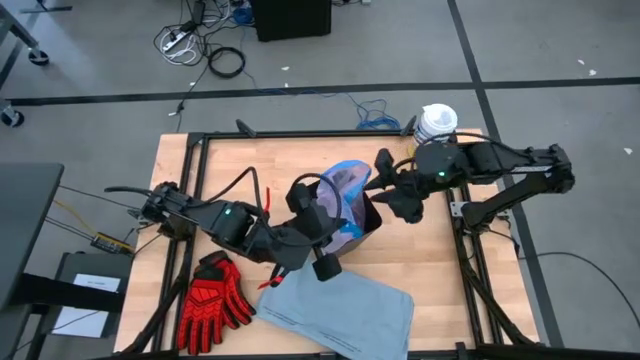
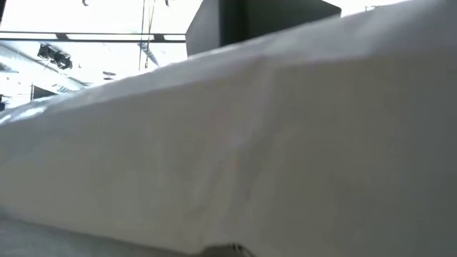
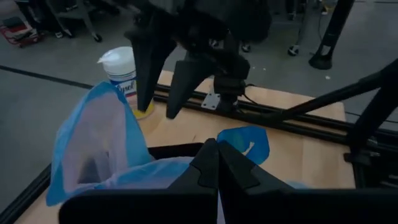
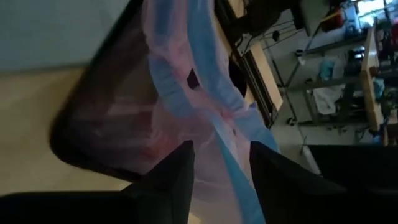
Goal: Place trash/remove bag and relplace
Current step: Remove the pink trash bag from the trash bin
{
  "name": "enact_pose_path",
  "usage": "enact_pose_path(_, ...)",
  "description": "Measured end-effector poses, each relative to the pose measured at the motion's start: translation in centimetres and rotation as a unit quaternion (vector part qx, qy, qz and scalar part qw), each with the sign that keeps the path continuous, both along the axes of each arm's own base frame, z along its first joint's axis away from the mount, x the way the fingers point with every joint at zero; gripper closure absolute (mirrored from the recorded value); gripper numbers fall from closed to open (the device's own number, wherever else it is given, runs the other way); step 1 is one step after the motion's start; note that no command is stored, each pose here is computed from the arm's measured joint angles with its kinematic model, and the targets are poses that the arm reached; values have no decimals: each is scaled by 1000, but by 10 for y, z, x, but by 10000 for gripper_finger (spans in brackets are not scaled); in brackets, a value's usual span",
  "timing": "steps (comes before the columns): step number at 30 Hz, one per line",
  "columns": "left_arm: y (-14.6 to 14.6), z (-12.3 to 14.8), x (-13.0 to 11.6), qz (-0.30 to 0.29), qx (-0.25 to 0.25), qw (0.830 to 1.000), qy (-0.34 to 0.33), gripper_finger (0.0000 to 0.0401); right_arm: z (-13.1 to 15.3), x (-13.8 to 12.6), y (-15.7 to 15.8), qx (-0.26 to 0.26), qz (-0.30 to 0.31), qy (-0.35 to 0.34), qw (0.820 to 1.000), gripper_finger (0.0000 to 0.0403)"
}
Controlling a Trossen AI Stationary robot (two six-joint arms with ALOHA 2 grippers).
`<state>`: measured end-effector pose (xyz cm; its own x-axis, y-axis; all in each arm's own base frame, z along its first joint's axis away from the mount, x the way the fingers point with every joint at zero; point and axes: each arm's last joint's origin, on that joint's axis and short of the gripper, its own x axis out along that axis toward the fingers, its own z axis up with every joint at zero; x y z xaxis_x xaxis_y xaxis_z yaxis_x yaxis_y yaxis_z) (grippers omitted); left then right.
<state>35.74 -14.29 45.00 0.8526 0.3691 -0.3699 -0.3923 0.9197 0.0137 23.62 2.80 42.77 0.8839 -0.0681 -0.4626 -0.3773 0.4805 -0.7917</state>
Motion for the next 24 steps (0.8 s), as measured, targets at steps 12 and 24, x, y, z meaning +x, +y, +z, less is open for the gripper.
enact_pose_path(12,-14,-13,-12,-69,-57,993,75,398,-8,6,-22,-50,11,39,998,267)
enact_pose_path(24,-25,-17,-22,-75,-69,990,99,398,3,-11,-42,-77,-19,20,997,268)
